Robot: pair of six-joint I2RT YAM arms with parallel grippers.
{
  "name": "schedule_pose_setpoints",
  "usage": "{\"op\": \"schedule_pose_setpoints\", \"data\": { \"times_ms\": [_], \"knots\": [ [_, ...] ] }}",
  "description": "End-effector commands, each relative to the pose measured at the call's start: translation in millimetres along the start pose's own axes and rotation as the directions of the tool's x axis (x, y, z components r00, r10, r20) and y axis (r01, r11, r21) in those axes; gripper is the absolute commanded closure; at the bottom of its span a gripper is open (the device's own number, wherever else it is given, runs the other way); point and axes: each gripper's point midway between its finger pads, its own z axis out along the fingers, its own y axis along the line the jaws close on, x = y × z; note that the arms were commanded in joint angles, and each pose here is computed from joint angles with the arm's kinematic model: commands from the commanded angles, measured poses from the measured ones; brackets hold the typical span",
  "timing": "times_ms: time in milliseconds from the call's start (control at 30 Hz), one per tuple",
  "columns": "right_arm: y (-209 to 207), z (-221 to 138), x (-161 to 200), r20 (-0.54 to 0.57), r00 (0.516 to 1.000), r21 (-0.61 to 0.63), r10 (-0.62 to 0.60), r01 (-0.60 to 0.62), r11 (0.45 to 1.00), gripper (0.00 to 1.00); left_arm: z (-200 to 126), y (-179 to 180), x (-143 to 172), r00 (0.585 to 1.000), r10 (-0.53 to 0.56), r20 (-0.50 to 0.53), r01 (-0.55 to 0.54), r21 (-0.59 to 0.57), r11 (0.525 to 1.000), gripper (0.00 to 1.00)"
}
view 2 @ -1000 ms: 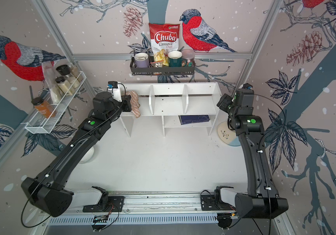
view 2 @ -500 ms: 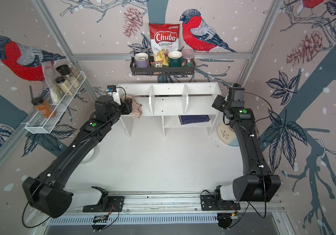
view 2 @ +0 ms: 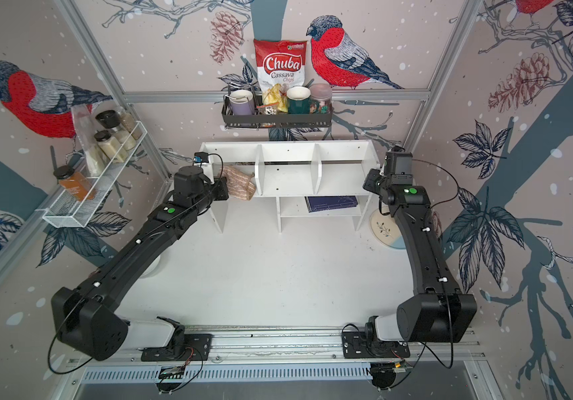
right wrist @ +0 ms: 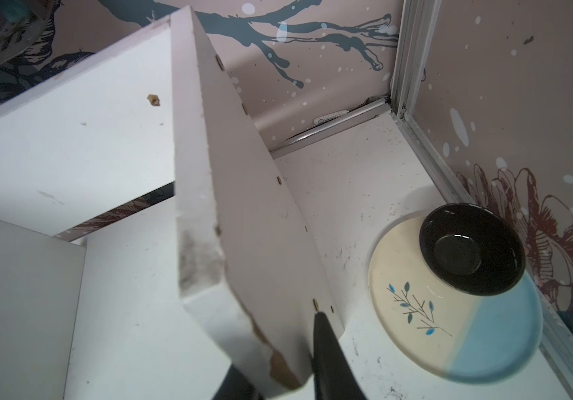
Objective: Wipe the bookshelf clean with a cloth
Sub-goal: Wipe the dust from the shelf.
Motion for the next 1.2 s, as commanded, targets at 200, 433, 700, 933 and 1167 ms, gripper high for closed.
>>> {"op": "schedule_pose_setpoints", "data": {
  "times_ms": [200, 433, 700, 933, 1167],
  "knots": [
    [6.6, 5.1, -5.6, 0.015, 0.998, -0.054, 0.060, -0.059, 0.997, 0.94, 18.4, 11.5, -68.7, 0.985, 0.060, 0.159, -0.037, -0.148, 0.988, 1.00],
    [10.0, 3.5, -8.7, 0.020, 0.998, -0.072, 0.067, -0.065, 0.995, 0.99, 6.6, 43.1, -84.1, 0.983, 0.156, 0.093, -0.111, -0.372, 0.921, 1.00],
    [12.2, 4.6, -8.1, 0.019, 0.997, -0.086, 0.077, -0.075, 0.993, 1.00, 2.0, 9.8, -21.0, 0.995, 0.101, -0.018, -0.103, -0.148, 0.984, 1.00],
    [12.2, 7.0, -4.9, 0.013, 0.997, -0.090, 0.080, -0.079, 0.993, 1.00, 9.9, -35.6, 21.9, 0.987, 0.122, -0.101, -0.122, 0.010, 0.993, 1.00],
    [12.9, 9.9, 0.2, 0.000, 0.997, -0.098, 0.081, -0.081, 0.992, 1.00, 26.7, -29.6, -41.7, 0.998, 0.059, 0.010, -0.058, -0.089, 0.994, 1.00]
  ]
}}
